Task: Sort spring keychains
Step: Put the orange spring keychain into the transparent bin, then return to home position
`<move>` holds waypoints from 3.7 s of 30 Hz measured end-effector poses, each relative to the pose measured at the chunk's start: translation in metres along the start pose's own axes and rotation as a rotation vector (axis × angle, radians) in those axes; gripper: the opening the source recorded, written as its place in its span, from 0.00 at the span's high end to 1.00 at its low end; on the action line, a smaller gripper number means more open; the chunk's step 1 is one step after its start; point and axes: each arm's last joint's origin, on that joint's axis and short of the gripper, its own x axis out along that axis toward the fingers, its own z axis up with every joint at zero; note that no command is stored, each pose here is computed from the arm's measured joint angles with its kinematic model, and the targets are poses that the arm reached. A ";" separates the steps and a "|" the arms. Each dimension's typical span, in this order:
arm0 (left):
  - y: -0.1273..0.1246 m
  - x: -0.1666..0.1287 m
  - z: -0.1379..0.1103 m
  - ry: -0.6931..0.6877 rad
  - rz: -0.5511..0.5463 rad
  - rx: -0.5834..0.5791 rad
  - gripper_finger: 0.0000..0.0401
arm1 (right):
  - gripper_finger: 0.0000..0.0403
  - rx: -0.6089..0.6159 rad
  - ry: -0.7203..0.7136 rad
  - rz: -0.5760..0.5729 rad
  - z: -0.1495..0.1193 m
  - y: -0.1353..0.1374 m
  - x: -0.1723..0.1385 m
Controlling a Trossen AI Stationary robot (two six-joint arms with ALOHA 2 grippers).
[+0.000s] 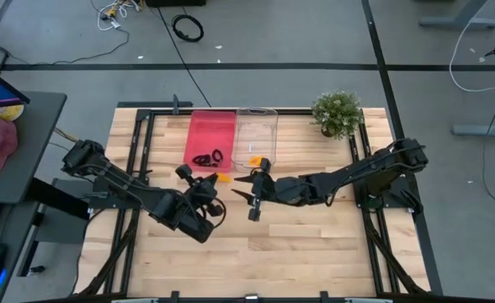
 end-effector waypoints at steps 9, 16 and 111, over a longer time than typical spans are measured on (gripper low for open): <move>-0.006 0.000 0.008 -0.030 -0.029 -0.005 0.99 | 0.62 0.034 0.013 -0.010 -0.002 -0.003 0.002; -0.009 0.000 0.008 -0.024 -0.045 -0.010 0.99 | 0.62 0.048 0.045 -0.037 -0.006 -0.009 0.005; -0.014 0.000 0.011 -0.003 -0.143 0.052 0.81 | 0.66 -0.196 0.416 -0.646 -0.082 -0.072 0.009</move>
